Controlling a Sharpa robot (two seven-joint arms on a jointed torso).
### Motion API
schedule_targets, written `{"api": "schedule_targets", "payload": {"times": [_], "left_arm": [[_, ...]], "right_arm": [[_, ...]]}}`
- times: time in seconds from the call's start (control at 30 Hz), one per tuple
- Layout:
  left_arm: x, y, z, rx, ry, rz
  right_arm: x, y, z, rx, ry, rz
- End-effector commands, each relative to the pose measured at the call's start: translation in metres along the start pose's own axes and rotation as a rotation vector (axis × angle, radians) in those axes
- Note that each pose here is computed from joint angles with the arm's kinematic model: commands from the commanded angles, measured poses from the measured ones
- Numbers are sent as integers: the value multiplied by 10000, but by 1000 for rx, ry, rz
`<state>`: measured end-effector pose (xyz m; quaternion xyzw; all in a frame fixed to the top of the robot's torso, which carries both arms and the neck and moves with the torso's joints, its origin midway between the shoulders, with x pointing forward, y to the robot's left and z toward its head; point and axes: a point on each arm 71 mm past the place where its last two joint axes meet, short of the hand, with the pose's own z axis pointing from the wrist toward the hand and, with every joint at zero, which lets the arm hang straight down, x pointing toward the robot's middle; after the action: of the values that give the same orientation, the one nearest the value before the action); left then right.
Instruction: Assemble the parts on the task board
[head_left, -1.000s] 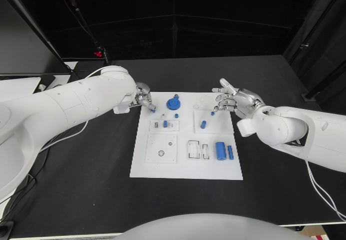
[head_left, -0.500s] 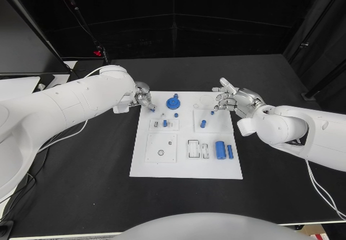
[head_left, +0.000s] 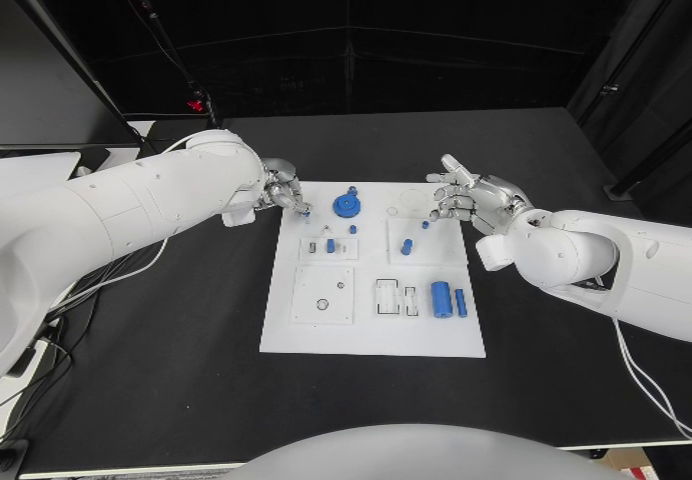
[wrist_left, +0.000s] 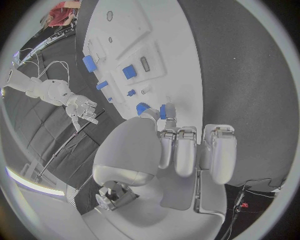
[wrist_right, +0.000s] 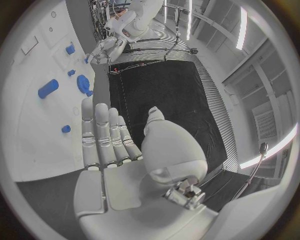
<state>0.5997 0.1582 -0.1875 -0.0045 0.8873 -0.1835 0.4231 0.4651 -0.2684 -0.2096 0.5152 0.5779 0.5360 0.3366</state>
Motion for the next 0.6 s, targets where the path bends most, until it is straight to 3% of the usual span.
{"api": "schedule_targets", "payload": {"times": [0.03,0.23,0.47,0.6], "left_arm": [[-48,-23,-43,43,-48,-50],[15,44,-150,44,-32,-75],[190,130,-324,11,2,-96],[269,147,-380,-16,34,-92]], "right_arm": [[-1,14,-2,-8,3,1],[-5,16,-6,-9,4,1],[-26,19,-15,-11,1,1],[-35,20,-17,-12,0,1]]}}
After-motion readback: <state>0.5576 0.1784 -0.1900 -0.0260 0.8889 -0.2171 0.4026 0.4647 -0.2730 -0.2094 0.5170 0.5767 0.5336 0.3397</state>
